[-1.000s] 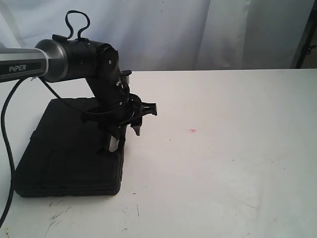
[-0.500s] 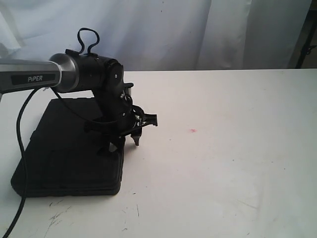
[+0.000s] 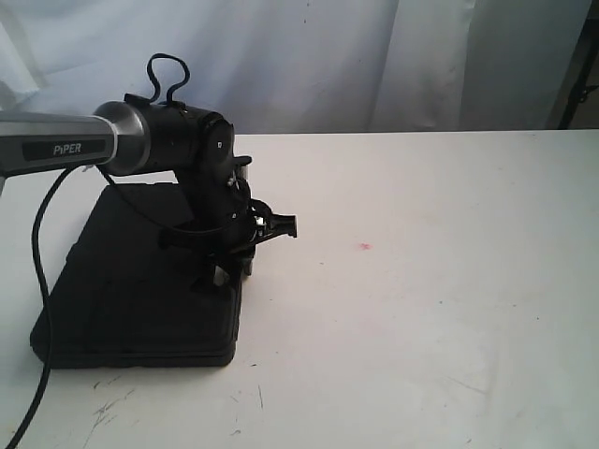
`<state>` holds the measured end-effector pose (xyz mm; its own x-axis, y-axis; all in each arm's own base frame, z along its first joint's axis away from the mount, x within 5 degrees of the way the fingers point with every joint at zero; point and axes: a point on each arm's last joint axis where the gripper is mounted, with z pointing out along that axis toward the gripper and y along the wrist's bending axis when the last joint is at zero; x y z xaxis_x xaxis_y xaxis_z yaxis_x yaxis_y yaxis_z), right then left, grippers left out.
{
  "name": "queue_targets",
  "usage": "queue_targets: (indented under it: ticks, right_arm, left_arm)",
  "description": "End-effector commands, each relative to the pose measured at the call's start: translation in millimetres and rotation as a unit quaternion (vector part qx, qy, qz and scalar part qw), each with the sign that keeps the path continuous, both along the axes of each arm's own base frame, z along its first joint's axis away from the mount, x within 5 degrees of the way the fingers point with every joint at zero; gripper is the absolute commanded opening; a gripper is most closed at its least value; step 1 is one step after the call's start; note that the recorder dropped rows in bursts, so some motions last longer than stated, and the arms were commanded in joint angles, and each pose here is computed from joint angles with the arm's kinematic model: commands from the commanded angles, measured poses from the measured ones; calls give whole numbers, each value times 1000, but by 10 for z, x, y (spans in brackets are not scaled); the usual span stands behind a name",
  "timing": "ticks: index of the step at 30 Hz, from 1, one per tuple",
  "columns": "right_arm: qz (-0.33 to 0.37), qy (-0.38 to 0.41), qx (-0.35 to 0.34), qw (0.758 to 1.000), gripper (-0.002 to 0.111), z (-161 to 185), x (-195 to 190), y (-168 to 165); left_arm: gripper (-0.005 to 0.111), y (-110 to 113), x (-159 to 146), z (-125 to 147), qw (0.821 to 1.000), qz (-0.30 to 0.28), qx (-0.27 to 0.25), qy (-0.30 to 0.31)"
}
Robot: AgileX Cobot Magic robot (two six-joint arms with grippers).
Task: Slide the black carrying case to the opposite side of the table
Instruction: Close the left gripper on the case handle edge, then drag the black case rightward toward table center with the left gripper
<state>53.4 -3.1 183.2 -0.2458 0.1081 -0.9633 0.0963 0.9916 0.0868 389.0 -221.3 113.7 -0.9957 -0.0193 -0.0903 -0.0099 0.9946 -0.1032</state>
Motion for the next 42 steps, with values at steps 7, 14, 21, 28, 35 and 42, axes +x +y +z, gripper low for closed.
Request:
queue_targets:
  ticks: [7, 14, 21, 28, 35, 42]
  right_arm:
    - [-3, 0, 0, 1000, 0, -11, -1, -3]
    - [-3, 0, 0, 1000, 0, -11, -1, -3]
    - [-3, 0, 0, 1000, 0, -11, -1, -3]
    - [-3, 0, 0, 1000, 0, -11, -1, -3]
    - [-3, 0, 0, 1000, 0, -11, -1, -3]
    - [-3, 0, 0, 1000, 0, -11, -1, -3]
  left_arm:
    - [0, -374, -159, 44, 999, -22, -25, -25]
    - [0, -460, -203, 48, 999, -5, -44, -20]
    - [0, -580, -225, 105, 997, 1, -69, -17]
    - [0, -793, -204, 258, 996, -7, -85, -30]
    - [0, -926, -174, 218, 996, -8, -91, -15]
    - [0, -1116, -195, 195, 994, -16, -108, -16]
